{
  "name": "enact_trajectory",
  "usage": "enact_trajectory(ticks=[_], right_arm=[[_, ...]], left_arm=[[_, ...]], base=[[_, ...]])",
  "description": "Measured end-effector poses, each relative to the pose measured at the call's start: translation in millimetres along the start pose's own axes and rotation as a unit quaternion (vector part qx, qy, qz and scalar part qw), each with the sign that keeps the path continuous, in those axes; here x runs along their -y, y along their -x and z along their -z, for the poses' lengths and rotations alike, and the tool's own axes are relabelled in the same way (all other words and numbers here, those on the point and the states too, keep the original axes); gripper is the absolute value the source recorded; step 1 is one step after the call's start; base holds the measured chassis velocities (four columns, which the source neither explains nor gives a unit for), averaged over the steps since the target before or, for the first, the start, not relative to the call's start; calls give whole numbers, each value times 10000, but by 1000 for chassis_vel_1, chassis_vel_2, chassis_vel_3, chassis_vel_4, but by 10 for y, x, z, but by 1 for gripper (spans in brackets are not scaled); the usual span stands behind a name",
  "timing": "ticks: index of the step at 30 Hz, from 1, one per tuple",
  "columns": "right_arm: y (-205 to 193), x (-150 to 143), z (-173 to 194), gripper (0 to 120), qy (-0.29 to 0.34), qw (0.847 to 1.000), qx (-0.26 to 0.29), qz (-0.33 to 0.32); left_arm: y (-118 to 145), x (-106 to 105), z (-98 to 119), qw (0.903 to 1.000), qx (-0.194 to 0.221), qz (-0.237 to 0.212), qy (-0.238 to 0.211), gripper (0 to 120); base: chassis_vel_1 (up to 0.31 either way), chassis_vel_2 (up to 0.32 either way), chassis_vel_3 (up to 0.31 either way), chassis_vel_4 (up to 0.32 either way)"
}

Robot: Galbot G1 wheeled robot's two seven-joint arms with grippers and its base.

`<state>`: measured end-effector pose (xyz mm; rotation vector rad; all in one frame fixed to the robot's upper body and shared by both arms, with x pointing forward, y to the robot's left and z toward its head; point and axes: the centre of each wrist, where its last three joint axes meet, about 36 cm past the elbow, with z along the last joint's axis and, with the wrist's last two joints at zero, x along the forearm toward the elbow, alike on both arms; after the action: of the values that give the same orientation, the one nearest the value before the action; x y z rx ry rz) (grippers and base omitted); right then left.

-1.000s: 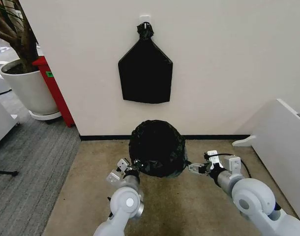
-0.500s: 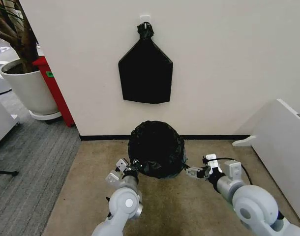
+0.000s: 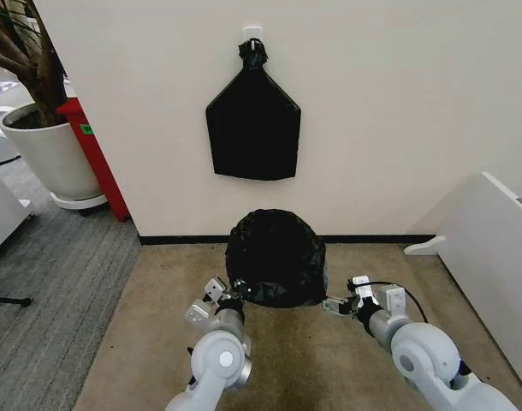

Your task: Place the garbage bag over the trash bin.

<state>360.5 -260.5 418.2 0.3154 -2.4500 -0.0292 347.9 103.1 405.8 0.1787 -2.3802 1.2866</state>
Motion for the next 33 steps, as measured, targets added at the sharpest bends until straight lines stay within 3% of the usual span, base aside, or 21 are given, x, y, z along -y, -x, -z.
enact_trajectory(ticks=[11,24,33], right_arm=[[68,1,-172,100,-46,10000,-68,18],[-763,-372,134,100,-322,9971,585,369],[-1054,-520,387,100,-462,9895,1262,535]], left_arm=[[-31,18,-8,10000,9,2,-44,1],[111,-93,-67,9993,-43,276,241,1],[-82,-9,10,9905,-727,796,858,1]], base=[[0,0,0,0],[0,0,0,0],[0,0,0,0]])
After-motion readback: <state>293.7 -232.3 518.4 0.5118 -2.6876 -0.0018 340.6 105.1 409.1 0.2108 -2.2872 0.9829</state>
